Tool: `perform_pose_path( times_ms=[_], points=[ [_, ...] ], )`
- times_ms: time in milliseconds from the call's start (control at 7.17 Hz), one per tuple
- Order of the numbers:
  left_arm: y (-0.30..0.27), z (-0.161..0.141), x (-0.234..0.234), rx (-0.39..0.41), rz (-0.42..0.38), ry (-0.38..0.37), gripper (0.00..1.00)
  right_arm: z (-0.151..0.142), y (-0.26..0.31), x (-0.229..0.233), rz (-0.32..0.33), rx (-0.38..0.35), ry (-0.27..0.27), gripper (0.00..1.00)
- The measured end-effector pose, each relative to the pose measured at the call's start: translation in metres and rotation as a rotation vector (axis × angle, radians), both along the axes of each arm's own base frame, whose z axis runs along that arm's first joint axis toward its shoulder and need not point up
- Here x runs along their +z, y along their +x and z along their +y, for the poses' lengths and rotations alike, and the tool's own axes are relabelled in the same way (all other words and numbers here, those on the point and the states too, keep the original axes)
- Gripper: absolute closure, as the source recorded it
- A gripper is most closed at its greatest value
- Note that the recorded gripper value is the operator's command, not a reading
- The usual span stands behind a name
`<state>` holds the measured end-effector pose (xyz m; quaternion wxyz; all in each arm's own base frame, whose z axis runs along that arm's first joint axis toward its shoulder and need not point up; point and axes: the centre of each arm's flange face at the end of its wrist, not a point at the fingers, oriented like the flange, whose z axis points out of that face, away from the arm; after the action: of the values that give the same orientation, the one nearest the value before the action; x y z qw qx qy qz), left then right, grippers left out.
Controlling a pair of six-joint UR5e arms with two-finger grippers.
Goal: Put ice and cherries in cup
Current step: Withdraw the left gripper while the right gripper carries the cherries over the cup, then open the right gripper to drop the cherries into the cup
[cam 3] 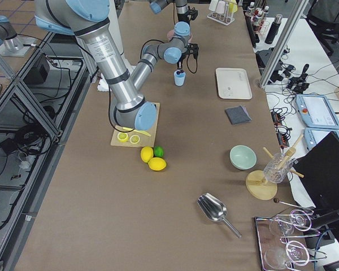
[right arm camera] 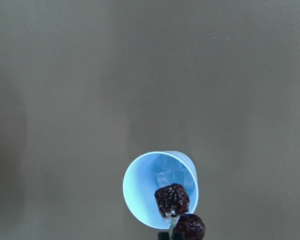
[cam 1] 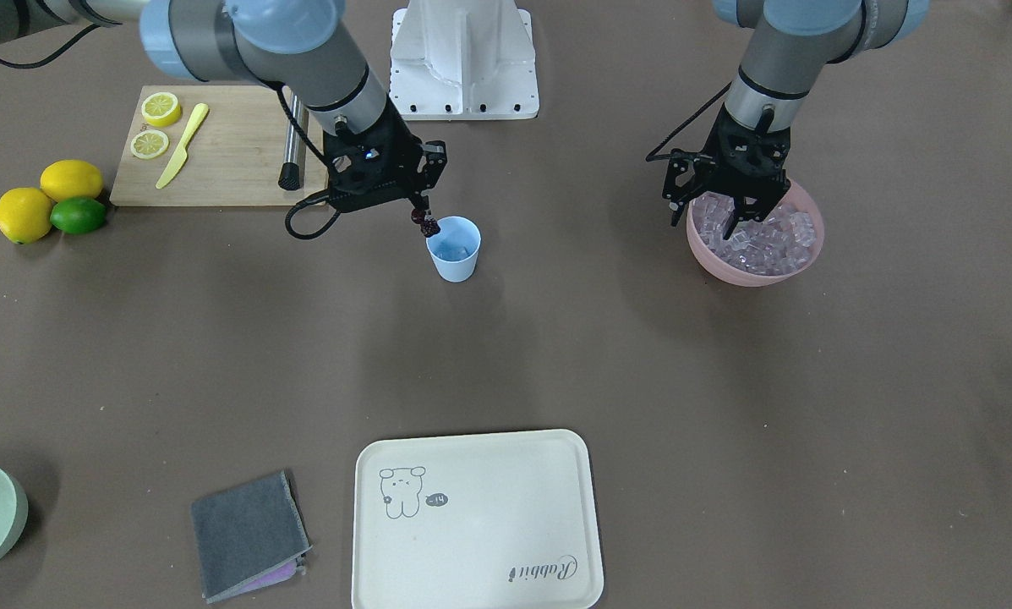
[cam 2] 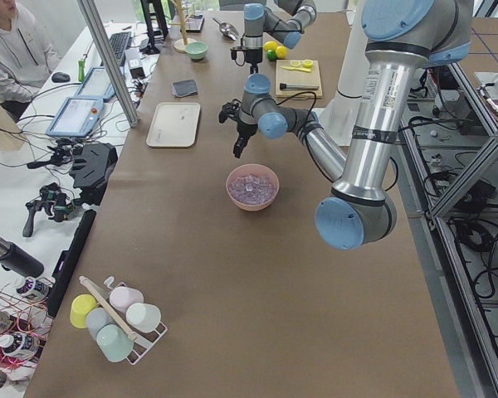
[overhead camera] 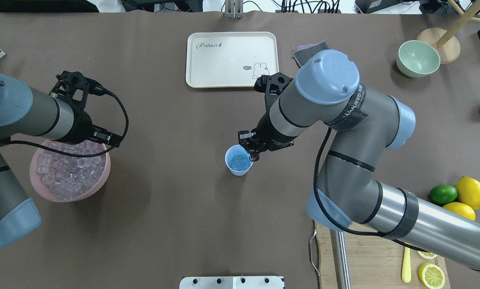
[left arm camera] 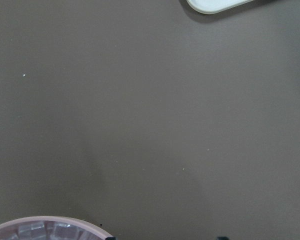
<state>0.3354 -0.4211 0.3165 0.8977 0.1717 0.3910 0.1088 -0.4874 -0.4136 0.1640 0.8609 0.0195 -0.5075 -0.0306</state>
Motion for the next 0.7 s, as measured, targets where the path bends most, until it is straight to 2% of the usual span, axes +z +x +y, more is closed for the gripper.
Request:
perform_pose_path(
  times_ms=[139, 279, 418, 697],
  points=[
    [-0.003, 0.001, 0.001, -0.001, 0.000, 0.001, 0.26, 0.000, -0.018, -0.010, 0.006, 0.015, -0.004, 1.00],
    [-0.006, 0.003, 0.000, -0.001, 0.001, 0.003, 0.25, -0.003, -0.029, -0.018, 0.009, 0.025, -0.009, 0.28],
    [-0.007, 0.005, -0.002, -0.001, 0.004, 0.005, 0.25, -0.003, -0.034, -0.018, 0.014, 0.028, -0.013, 0.00],
    [-0.009, 0.006, -0.004, -0.002, 0.008, 0.007, 0.26, -0.005, -0.038, -0.009, 0.032, 0.035, -0.014, 0.00]
  ],
)
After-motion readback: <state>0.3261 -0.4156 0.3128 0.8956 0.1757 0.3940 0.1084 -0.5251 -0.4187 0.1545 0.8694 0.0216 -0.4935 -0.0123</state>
